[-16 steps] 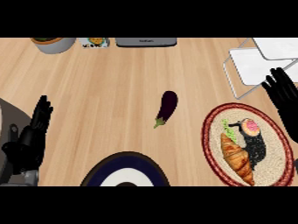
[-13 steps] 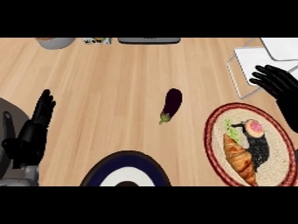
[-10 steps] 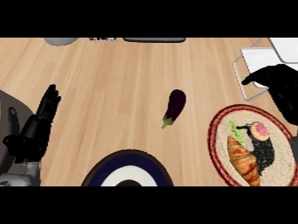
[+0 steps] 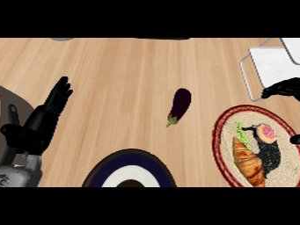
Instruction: Pick the cupcake from the placemat and place it in the tiered shelf
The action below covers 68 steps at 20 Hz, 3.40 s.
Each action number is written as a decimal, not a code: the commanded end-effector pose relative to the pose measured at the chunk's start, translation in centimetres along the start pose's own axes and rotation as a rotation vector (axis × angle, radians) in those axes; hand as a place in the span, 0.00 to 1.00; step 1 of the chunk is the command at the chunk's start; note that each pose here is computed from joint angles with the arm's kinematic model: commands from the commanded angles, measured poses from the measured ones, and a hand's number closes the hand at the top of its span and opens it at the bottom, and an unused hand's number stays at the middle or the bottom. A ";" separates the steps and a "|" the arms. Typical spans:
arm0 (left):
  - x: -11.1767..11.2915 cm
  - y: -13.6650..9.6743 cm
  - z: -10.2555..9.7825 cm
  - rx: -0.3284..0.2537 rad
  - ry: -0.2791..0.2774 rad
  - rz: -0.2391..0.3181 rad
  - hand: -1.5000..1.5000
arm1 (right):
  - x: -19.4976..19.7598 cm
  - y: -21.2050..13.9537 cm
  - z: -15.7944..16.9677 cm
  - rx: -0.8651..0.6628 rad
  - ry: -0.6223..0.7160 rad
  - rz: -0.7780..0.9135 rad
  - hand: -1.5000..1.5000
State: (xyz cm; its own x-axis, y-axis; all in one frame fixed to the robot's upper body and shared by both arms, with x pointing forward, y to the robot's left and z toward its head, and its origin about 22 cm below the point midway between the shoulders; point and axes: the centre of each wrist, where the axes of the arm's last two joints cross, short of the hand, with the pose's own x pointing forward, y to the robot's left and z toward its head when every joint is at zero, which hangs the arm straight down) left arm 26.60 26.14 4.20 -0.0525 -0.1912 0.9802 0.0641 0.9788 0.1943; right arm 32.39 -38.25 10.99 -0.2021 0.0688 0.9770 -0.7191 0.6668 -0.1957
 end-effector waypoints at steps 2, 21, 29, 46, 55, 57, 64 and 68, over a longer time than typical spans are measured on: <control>0.9 1.0 0.2 -0.020 0.009 0.007 0.50 | 0.0 -2.2 2.6 0.186 -0.034 -0.047 0.00; 1.6 1.2 0.6 -0.015 0.027 0.005 0.50 | 6.6 -2.7 1.4 0.368 0.146 0.470 0.00; 1.5 0.3 0.9 0.006 0.046 -0.014 0.50 | 1.4 -0.8 -0.5 0.436 0.161 0.708 0.00; -0.3 1.8 2.5 0.012 0.055 -0.001 0.50 | -1.5 1.0 -2.9 0.639 0.311 0.870 0.00; 2.8 1.6 0.8 0.013 0.049 0.002 0.50 | -3.6 -0.2 -3.7 0.558 0.388 1.059 0.00; 1.5 2.4 1.8 0.039 0.057 -0.010 0.50 | -4.5 0.5 -2.8 0.582 0.420 1.083 0.00; 1.1 1.4 1.6 0.025 0.068 0.004 0.50 | -5.3 1.0 -3.6 0.609 0.437 1.047 0.00; 2.6 1.4 0.2 0.013 0.057 0.029 0.50 | -7.9 0.9 -2.7 0.641 0.459 1.062 0.00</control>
State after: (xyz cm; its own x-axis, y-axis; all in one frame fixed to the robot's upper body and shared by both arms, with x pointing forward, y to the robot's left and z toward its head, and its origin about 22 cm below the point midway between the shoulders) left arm 25.73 27.44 6.41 -0.0048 -0.1823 0.9832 0.0420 0.9823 0.1823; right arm 35.14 -36.19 4.91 -0.7015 0.6803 0.2124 -0.5347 -0.3055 -0.7879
